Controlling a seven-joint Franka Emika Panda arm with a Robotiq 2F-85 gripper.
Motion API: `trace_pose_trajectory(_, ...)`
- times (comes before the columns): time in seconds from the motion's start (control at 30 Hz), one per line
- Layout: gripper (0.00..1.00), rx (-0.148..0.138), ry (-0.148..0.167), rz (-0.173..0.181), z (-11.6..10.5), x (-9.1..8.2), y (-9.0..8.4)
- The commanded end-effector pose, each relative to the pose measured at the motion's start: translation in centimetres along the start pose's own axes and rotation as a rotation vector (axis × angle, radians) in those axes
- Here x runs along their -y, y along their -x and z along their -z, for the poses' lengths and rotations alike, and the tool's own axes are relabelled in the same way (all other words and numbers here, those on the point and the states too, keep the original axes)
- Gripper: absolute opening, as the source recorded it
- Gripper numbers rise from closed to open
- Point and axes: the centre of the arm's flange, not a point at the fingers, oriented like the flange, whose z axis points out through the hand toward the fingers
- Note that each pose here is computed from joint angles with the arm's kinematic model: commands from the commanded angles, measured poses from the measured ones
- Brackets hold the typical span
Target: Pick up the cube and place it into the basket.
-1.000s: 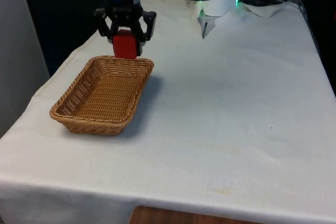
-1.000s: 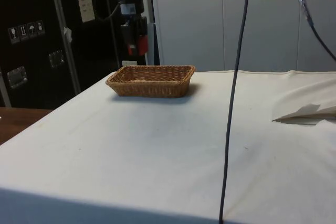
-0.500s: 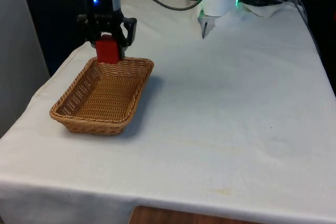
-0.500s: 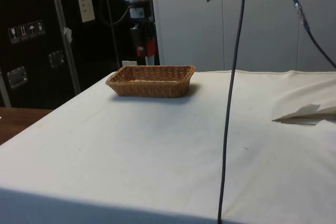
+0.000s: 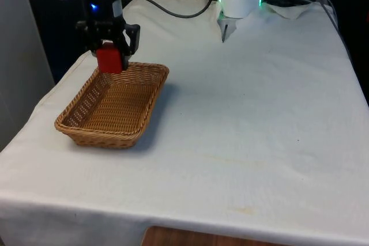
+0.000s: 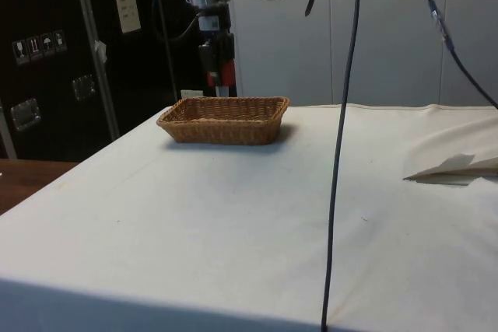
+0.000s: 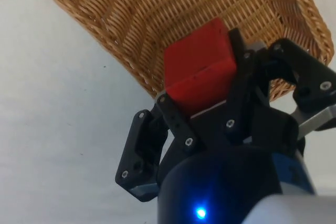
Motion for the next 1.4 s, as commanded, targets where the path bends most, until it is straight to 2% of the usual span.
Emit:
trace_pose_trajectory(0.0,0.02,0.001,-0.006,0.000,-0.2,0.1,0.0)
trace_pose_trajectory(0.1,0.02,0.003,-0.006,-0.005,-0.4,0.0,0.0)
trace_pose_trajectory(0.13,0.02,0.002,-0.016,-0.004,-0.7,0.0,0.0)
trace_pose_trajectory(0.33,0.02,0.007,-0.033,-0.011,-1.8,-0.1,0.0)
trace_pose_trajectory(0.37,0.02,0.007,-0.024,-0.013,-1.6,0.0,0.0)
trace_pose_trajectory(0.47,0.02,0.009,-0.045,-0.015,-2.6,-0.3,-0.1)
trace_pose_trajectory(0.63,0.02,0.009,-0.058,-0.019,-3.6,-0.5,-0.2)
trace_pose_trajectory(0.67,0.02,0.008,-0.049,-0.020,-3.4,-0.3,-0.1)
trace_pose_trajectory(0.7,0.02,0.009,-0.061,-0.021,-3.8,-0.5,-0.2)
trace_pose_trajectory(0.87,0.02,0.011,-0.074,-0.027,-5.0,-0.5,-0.2)
trace_pose_trajectory(0.93,0.02,0.012,-0.068,-0.029,-4.9,-0.5,-0.1)
trace_pose_trajectory(1.0,0.02,0.012,-0.084,-0.030,-5.8,-0.5,-0.2)
trace_pose_trajectory(1.37,0.02,0.021,-0.104,-0.039,-8.2,-0.6,-0.3)
